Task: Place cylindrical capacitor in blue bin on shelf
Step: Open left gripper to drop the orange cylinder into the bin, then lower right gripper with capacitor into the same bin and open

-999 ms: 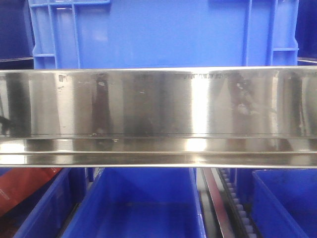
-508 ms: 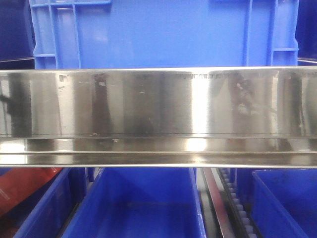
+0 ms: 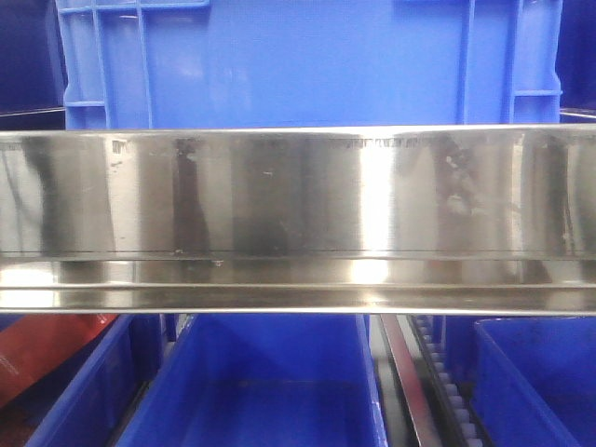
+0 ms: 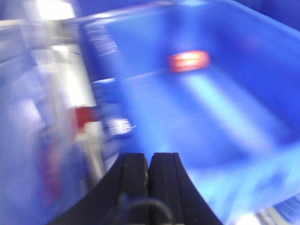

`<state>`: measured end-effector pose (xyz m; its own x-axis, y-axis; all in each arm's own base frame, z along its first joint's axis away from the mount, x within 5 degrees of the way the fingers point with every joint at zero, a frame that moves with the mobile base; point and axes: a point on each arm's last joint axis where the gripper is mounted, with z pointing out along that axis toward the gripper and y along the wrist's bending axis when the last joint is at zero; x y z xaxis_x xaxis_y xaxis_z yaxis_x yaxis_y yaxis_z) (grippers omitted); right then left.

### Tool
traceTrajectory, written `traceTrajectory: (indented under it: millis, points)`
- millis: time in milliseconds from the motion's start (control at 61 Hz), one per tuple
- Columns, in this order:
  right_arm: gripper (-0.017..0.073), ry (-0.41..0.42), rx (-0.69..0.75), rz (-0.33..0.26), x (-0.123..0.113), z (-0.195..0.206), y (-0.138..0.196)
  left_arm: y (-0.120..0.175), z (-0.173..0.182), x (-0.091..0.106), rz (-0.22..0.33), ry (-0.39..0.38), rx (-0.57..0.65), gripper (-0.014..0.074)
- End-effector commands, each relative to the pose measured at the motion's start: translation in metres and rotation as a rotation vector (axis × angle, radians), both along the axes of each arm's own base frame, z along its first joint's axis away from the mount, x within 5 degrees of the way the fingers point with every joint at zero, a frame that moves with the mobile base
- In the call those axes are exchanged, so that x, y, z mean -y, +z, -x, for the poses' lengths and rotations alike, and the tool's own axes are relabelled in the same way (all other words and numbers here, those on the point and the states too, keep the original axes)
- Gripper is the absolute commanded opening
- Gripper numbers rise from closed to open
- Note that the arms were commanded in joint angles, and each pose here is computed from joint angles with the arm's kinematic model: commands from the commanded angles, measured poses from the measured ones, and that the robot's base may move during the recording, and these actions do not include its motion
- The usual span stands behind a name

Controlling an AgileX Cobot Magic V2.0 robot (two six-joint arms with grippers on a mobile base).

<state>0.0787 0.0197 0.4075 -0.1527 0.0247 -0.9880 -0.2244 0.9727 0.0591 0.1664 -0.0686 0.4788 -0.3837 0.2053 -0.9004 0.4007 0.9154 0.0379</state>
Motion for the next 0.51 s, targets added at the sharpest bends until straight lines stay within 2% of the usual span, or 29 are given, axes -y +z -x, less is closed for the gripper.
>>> traceTrajectory:
  millis: [0,197,328,393,492]
  points:
    - [-0.0162,-0.005,0.018,-0.001,-0.001,-0.009,0.005,-0.006,0.028,-0.018,0.031,0.041,0.046,-0.0111]
    - [-0.0162,0.025,0.023,0.058,-0.007,-0.033,0.028,-0.039,0.072,-0.038,0.033,0.088,0.054,-0.0111]
    - [-0.0162,0.092,0.016,0.076,-0.020,-0.059,0.051,-0.058,0.090,-0.044,0.075,0.115,0.043,-0.0111]
    - [-0.0162,0.141,0.008,0.107,-0.032,-0.077,0.062,-0.063,0.095,-0.046,0.077,0.116,0.044,-0.0111]
    - [-0.0162,0.207,-0.024,0.119,-0.050,-0.101,0.075,-0.068,0.099,-0.047,0.078,0.115,0.048,-0.0111]
